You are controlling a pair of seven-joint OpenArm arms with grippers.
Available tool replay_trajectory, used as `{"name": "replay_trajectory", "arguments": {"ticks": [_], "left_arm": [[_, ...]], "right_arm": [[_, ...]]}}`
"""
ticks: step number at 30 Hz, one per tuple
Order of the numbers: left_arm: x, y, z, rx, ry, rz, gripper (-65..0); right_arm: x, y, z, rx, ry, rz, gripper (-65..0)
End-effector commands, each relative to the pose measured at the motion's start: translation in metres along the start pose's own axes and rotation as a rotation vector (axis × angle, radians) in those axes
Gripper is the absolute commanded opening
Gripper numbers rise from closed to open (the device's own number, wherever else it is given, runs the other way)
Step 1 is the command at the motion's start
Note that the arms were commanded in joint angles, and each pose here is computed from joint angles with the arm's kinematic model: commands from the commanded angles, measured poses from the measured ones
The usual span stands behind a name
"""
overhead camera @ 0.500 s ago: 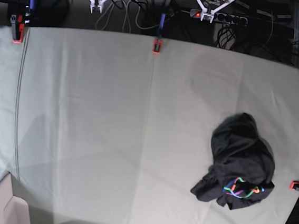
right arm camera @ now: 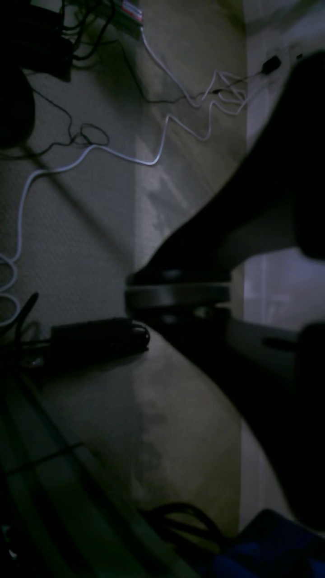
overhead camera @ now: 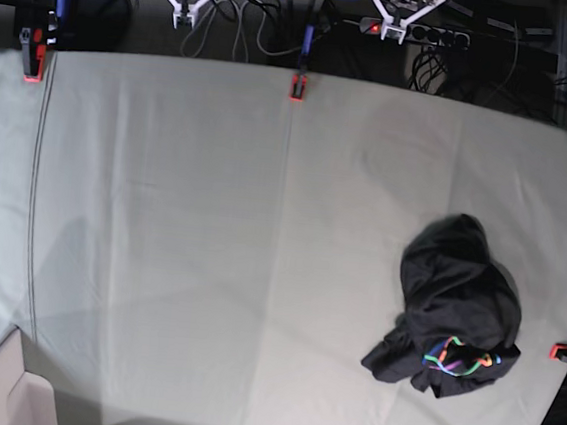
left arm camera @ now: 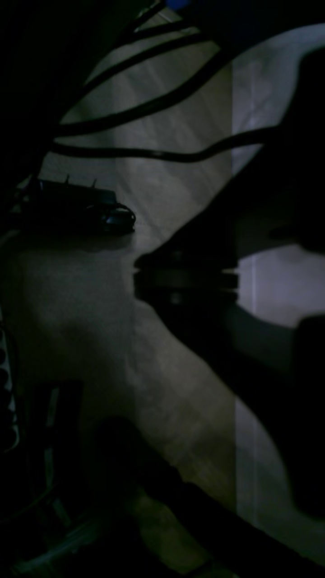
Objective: Layout the t-shirt on the table in an organized manner, then fold the t-shirt properly
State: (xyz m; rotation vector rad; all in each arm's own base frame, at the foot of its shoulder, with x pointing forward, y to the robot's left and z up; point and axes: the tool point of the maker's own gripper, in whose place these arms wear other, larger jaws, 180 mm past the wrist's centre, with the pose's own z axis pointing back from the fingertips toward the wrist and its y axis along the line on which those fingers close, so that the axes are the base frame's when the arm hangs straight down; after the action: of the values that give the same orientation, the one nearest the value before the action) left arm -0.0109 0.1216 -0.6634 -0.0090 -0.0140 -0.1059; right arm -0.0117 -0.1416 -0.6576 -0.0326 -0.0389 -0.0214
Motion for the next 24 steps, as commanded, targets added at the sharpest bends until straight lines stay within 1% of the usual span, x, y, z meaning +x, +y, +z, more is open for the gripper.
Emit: {"name": "replay_trajectory", "arguments": {"ticks": [1, 7, 21, 22, 24], "left_arm": [[-0.003, 0.0, 0.0, 0.004, 0.005, 0.002, -65.0], [-0.003, -0.001, 0.0, 0.001, 0.005, 0.004, -65.0], [-0.002, 0.005, 0.0, 0.01, 0.0, 0.005, -65.0], [0.005, 0.004, 0.001, 0.008, -0.02, 0.005, -65.0], [0.003, -0.001, 0.004, 0.0, -0.044, 0.006, -65.0]], "right_arm": [[-0.001, -0.002, 0.0, -0.001, -0.004, -0.007, -65.0], [-0.001, 0.001, 0.0, 0.003, -0.004, -0.007, -65.0], [0.003, -0.006, 0.0, -0.007, -0.013, -0.003, -65.0], [0.003, -0.006, 0.0, -0.007, -0.015, -0.003, -65.0], [0.001, -0.006, 0.001, -0.008, -0.013, -0.005, -65.0]]}}
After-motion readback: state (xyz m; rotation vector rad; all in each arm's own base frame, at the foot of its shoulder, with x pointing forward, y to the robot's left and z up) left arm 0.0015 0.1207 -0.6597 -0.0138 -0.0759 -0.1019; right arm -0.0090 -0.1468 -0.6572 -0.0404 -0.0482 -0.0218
